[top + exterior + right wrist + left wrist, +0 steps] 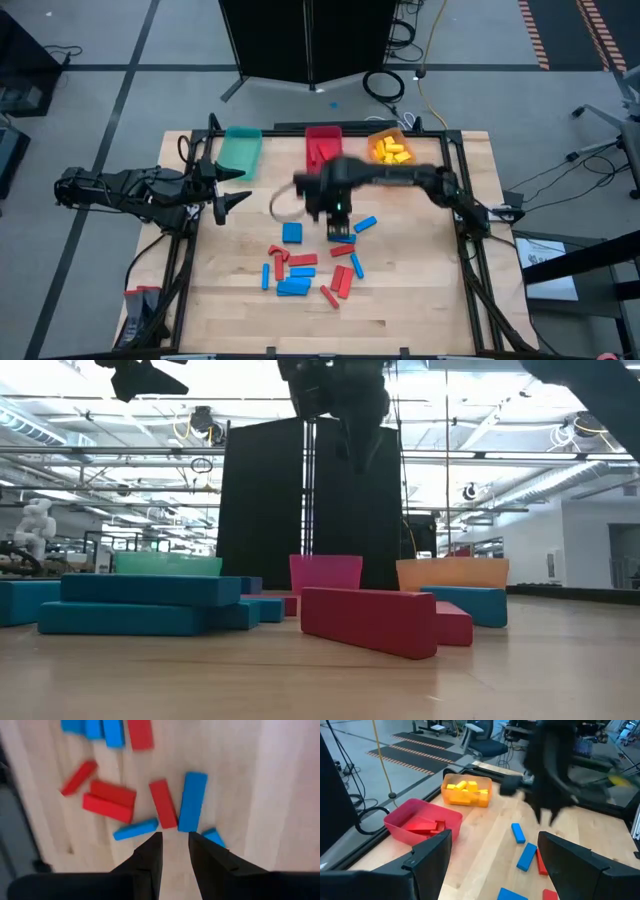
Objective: Sort blocks
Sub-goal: Put the red block into the red bin
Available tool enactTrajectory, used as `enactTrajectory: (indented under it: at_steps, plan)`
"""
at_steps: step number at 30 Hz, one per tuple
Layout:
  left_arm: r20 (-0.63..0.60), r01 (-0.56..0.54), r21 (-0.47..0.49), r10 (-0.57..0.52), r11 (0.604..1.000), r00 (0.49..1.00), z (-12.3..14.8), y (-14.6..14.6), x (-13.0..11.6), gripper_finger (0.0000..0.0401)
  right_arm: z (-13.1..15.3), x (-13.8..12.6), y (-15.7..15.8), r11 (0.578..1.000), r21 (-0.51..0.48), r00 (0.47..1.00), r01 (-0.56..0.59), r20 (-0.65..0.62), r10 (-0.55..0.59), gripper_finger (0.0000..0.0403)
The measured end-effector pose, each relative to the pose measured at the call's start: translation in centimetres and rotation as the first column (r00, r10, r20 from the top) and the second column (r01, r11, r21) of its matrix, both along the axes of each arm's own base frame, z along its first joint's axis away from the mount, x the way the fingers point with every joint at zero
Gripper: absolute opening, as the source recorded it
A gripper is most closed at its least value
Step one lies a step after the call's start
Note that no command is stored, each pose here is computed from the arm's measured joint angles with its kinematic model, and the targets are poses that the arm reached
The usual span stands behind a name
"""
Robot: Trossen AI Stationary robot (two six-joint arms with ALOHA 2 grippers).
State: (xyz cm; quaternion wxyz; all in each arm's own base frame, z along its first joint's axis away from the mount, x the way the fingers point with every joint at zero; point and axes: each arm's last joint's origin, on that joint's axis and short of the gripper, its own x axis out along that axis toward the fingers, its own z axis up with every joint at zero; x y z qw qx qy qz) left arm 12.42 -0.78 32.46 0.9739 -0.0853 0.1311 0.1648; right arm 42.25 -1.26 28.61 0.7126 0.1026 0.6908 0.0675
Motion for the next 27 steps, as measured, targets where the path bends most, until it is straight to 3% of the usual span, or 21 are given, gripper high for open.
enactTrajectory:
  at_steps: [4, 8, 12, 16, 21, 27]
  plan:
    - [-0.001, 0.0, 0.001, 0.0, 1.0, 1.0, 0.0, 0.0, 0.0, 0.0302, -1.2, -0.1, 3.8, 0.994, -0.027, 0.994, -0.104, -0.025, 0.104, 0.0094]
    - [-0.001, 0.0, 0.001, 0.0, 1.0, 1.0, 0.0, 0.0, 0.0, 0.0302, -2.7, -0.1, 5.7, 0.985, -0.041, 0.985, -0.17, -0.032, 0.169, 0.0112]
    - [0.0, -0.001, -0.004, 0.001, 1.0, 1.0, 0.0, 0.0, 0.0, 0.0302, -4.6, -0.6, 5.7, 0.99, -0.032, 0.99, -0.135, -0.031, 0.134, 0.0143]
    - [-0.001, -0.002, -0.005, 0.002, 1.0, 1.0, 0.0, 0.0, 0.0, 0.0302, -6.7, -3.4, 5.3, 0.998, -0.027, 0.998, -0.057, -0.027, 0.056, 0.0166]
    - [-0.005, -0.002, -0.004, 0.002, 1.0, 1.0, -0.1, 0.0, 0.0, 0.0302, -7.2, -7.6, 4.8, 0.999, -0.023, 0.98, 0.024, 0.198, -0.019, 0.017]
    - [-0.004, -0.021, 0.001, 0.021, 1.0, 1.0, -0.1, 0.1, 0.0, 0.0302, -7.7, -9.4, 4.3, 0.992, -0.116, 0.878, 0.044, 0.478, 0.017, 0.017]
